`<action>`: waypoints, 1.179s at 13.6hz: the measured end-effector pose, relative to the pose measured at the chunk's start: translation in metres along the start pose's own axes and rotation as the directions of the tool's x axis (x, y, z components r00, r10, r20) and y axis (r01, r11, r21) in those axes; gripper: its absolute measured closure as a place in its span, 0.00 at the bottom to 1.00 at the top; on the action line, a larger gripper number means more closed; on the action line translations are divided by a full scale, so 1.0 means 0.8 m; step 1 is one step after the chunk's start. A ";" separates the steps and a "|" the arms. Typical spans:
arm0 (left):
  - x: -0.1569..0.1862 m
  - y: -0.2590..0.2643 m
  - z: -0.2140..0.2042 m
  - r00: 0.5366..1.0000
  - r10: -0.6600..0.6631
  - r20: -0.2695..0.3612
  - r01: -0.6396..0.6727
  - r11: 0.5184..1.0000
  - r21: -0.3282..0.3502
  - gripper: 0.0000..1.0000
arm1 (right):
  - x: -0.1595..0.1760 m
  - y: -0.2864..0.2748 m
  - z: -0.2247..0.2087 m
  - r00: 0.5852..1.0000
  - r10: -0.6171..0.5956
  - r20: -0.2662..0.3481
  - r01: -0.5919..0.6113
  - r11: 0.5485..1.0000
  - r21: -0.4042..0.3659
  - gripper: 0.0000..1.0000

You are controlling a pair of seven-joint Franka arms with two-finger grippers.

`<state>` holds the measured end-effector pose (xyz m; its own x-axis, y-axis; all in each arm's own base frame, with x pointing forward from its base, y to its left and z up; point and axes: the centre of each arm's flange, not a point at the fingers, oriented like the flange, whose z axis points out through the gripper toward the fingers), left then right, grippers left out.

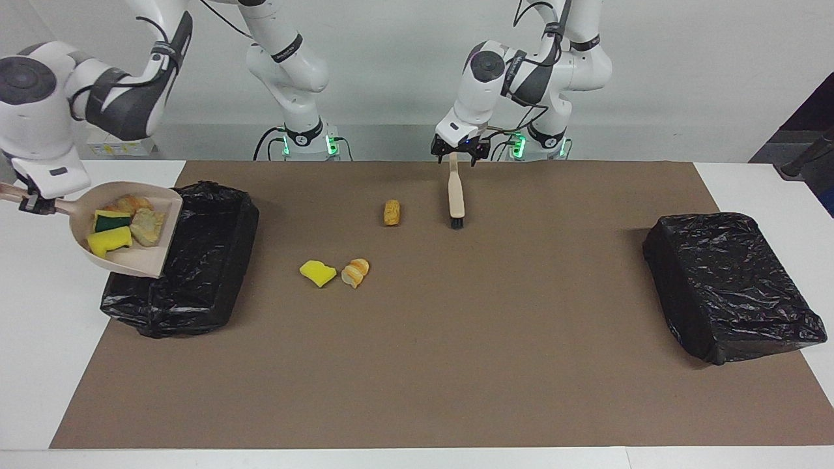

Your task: Sweep and dump trash in bin

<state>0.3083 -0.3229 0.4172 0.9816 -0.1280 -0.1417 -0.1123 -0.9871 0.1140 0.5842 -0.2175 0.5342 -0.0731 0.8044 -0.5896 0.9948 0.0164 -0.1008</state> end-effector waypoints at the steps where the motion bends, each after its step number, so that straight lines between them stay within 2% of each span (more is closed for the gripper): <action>1: 0.023 -0.024 -0.036 0.999 0.035 -0.035 -0.034 0.999 0.021 0.00 | 0.030 0.009 -0.012 1.000 -0.014 0.025 0.015 1.000 -0.001 0.68; 3: 0.061 -0.078 -0.107 0.988 0.110 -0.106 -0.102 0.992 0.075 0.00 | 0.061 0.008 -0.001 0.997 -0.024 0.073 0.022 0.999 0.027 0.68; 7: 0.115 -0.207 -0.219 0.961 0.180 -0.210 -0.155 0.979 0.130 0.00 | 0.035 -0.013 0.035 0.993 -0.006 0.115 -0.002 0.998 0.065 0.68; 10: 0.140 -0.294 -0.315 0.963 0.190 -0.192 -0.168 0.978 0.123 0.00 | 0.017 -0.022 0.018 0.987 -0.009 0.158 -0.003 0.997 0.078 0.68; 12: 0.158 -0.303 -0.356 0.968 0.190 -0.164 -0.169 0.977 0.131 0.00 | 0.016 -0.023 -0.023 0.983 -0.034 0.180 0.022 0.997 0.069 0.68; 14: 0.179 -0.297 -0.367 0.971 0.196 -0.139 -0.179 0.976 0.126 0.00 | 0.045 -0.016 -0.065 0.979 -0.053 0.196 0.043 0.997 0.057 0.68; 16: 0.193 -0.300 -0.366 0.973 0.192 -0.132 -0.176 0.977 0.121 0.00 | 0.060 -0.016 -0.085 0.973 -0.062 0.221 0.045 0.996 0.082 0.68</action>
<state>0.5323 -0.0778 0.6556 0.9535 -0.3009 0.0133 -0.3011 -0.9534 0.0172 0.5727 -0.1390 0.5614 -0.1486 0.6510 -0.7444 0.9813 0.0040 -0.1923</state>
